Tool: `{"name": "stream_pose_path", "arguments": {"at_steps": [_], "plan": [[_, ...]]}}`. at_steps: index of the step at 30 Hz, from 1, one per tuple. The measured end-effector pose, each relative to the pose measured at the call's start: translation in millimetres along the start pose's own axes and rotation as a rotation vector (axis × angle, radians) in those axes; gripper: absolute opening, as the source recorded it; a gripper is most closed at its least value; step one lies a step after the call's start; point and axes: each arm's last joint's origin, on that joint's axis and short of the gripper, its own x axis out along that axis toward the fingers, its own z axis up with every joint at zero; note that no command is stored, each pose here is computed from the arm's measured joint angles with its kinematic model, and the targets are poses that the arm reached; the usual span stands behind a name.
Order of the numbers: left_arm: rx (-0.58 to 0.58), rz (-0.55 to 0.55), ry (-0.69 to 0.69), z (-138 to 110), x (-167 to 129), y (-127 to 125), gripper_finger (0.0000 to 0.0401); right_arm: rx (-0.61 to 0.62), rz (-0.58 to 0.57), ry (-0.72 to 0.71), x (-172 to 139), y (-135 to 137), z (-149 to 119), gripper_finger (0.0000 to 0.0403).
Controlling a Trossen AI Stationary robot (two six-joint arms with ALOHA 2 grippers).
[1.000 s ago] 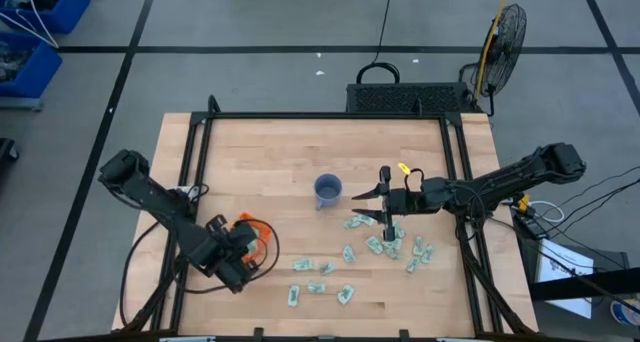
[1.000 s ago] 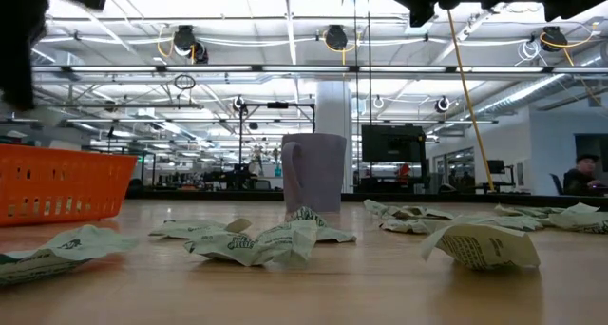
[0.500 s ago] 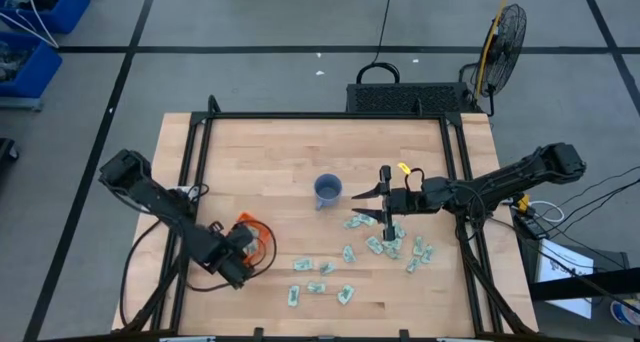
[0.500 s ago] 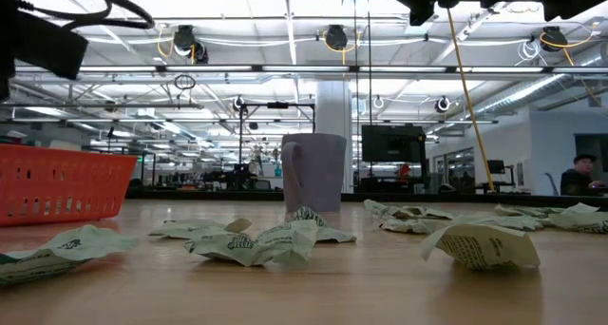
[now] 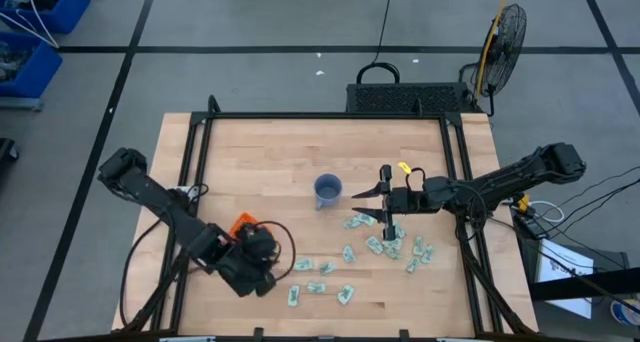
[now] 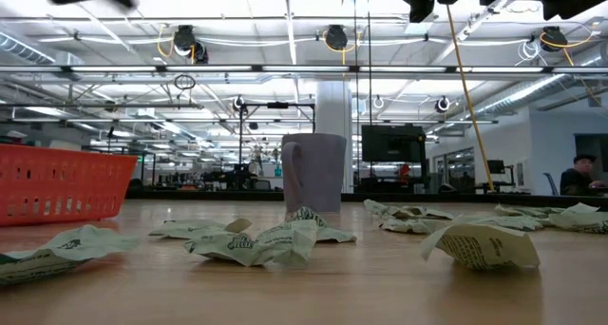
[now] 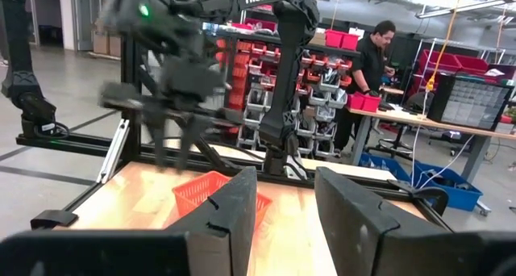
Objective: Pick and place Stevia / Truvia into bins
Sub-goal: Put the green stevia packet into the orange basket
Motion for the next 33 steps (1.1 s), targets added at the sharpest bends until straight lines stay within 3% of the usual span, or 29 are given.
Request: {"name": "stream_pose_path", "arguments": {"at_steps": [4,8,14,21,33], "plan": [[0.036,-0.137,-0.111,1,11,-17,0.0097,-0.002,0.0,0.0,0,0,0,0.0121],[0.071,-0.149,-0.111,-10,38,-24,0.0097,-0.002,0.001,0.003,0,0,0,0.0121],[0.132,-0.076,0.022,-35,86,-27,0.0097,-0.003,0.001,0.007,0,0,-1,0.0121],[0.323,-0.033,0.204,-66,134,-23,0.0097,-0.015,0.0,-0.002,0,0,0,0.0121],[0.337,-0.016,0.224,-70,143,-21,0.0085,-0.031,-0.002,-0.007,0,0,1,0.0121]]}}
